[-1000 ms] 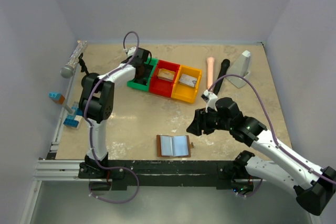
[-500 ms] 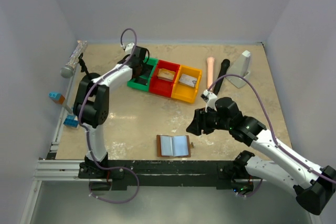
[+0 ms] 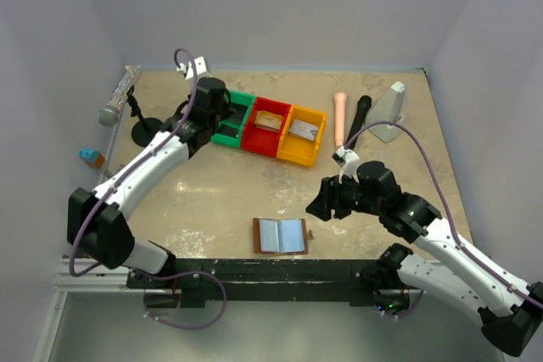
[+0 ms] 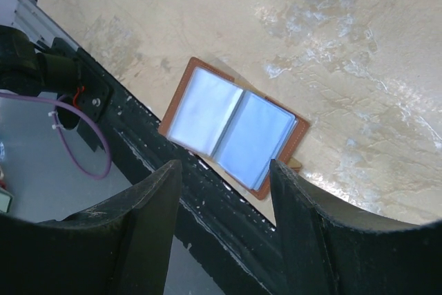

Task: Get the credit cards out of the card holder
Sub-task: Reset both arms

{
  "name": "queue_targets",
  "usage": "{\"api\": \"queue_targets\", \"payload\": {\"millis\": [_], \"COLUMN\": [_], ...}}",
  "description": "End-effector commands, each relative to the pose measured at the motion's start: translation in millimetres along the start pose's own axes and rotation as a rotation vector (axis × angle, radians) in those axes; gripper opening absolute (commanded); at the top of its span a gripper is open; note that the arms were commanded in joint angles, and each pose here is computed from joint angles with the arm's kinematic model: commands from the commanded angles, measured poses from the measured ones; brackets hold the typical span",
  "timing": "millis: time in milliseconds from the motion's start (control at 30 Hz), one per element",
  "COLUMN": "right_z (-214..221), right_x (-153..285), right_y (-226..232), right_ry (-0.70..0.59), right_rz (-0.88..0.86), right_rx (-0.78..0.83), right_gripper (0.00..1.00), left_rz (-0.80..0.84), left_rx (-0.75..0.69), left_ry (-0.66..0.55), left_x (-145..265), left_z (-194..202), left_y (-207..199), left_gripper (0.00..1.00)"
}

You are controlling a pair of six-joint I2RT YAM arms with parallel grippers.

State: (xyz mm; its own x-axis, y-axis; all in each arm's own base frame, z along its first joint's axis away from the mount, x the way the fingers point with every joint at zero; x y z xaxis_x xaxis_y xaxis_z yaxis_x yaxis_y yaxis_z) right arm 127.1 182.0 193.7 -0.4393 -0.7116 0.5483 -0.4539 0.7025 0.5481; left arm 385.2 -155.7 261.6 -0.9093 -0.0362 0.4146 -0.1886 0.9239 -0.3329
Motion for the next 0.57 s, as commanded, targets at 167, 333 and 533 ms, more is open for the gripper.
{"api": "queue_targets", "payload": {"millis": [167, 333, 533], "right_z": [2.3, 1.2, -3.2], "right_x": [19.4, 26.9, 33.1], "right_y": [-13.1, -15.8, -15.3], "right_ry": [-0.069, -0.093, -0.126], "right_rz": [0.080, 0.105, 0.116], "right_rx": [0.036, 0.039, 0.038], "right_gripper": [0.58, 0.58, 0.58], "left_rz": [-0.124, -0.073, 0.011], "left_rx": [-0.062, -0.037, 0.005], "left_ry": [0.099, 0.204, 0.170], "left_x": [84.7, 122.3, 146.9], "left_z": [50.5, 75.9, 82.7], "left_y": [78.8, 102.6, 116.0], "left_gripper": [0.78, 0.82, 0.85]}}
Point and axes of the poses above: each gripper's point midway between its finger pads, its own x axis back along the fingers, its own y axis along the line the jaws close on, z = x × y, the point moved 4 cm from there along x, back along the fingers, and after that the axes turned 2 degrees about -x, right-handed, at the moved point
